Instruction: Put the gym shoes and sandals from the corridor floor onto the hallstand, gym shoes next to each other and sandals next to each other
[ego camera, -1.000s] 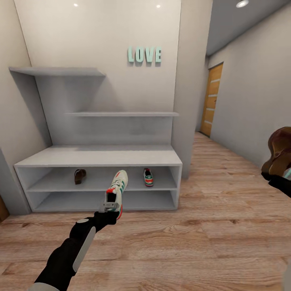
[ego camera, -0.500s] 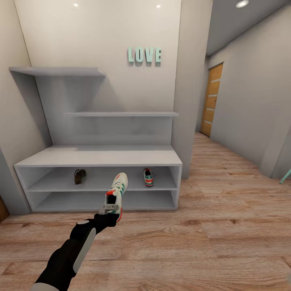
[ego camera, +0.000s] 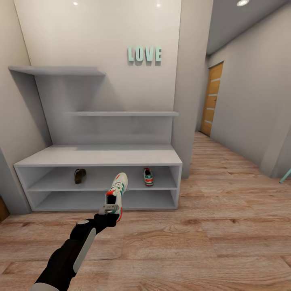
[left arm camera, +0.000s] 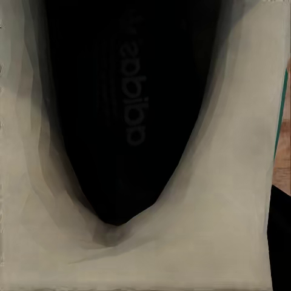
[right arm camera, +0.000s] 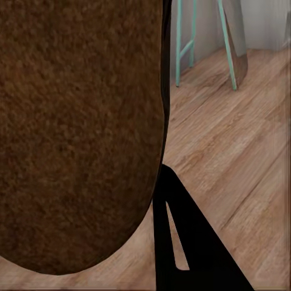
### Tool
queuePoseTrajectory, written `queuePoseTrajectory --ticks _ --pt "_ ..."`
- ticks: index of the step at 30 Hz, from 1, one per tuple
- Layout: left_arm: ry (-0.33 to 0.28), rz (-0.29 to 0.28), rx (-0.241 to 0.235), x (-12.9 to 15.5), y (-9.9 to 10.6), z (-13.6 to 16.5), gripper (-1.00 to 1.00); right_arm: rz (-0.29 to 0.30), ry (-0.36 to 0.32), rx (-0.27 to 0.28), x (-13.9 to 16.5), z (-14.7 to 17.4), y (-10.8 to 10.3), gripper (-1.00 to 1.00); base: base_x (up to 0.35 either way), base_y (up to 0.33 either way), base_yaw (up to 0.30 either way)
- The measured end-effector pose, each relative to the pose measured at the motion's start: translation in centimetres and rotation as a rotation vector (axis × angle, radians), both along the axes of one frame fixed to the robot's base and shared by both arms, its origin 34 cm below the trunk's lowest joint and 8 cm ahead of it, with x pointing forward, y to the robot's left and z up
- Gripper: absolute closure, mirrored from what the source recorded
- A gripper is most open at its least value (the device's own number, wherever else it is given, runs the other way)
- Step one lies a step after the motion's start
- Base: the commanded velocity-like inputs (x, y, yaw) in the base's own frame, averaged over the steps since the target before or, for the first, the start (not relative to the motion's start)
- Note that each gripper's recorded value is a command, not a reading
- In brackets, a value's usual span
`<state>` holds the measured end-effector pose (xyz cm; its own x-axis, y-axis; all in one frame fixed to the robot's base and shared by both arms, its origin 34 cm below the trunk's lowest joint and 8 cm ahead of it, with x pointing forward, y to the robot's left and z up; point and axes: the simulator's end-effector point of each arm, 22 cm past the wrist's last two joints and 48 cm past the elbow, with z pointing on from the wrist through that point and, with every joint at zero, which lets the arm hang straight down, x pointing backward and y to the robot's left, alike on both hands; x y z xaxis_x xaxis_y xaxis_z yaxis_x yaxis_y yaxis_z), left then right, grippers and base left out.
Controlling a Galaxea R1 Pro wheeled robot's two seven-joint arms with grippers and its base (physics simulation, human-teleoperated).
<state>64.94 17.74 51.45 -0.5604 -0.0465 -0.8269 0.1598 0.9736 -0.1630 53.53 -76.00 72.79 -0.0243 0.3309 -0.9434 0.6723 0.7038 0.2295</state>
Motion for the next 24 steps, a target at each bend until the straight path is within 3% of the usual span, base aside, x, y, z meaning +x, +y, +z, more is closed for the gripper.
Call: queuePoseTrajectory --ticks 18,24 --pt "0.095 0.000 -0.001 -0.2 -0.1 -5.6 1.00 0.001 0.102 0.015 1.8 -4.8 0.1 1.00 0.000 0.000 0.000" --pt "0.156 0.034 0.012 -0.8 -0.5 -8.6 1.00 0.001 0.137 0.015 2.4 -6.5 0.1 1.00 0.000 0.000 0.000"
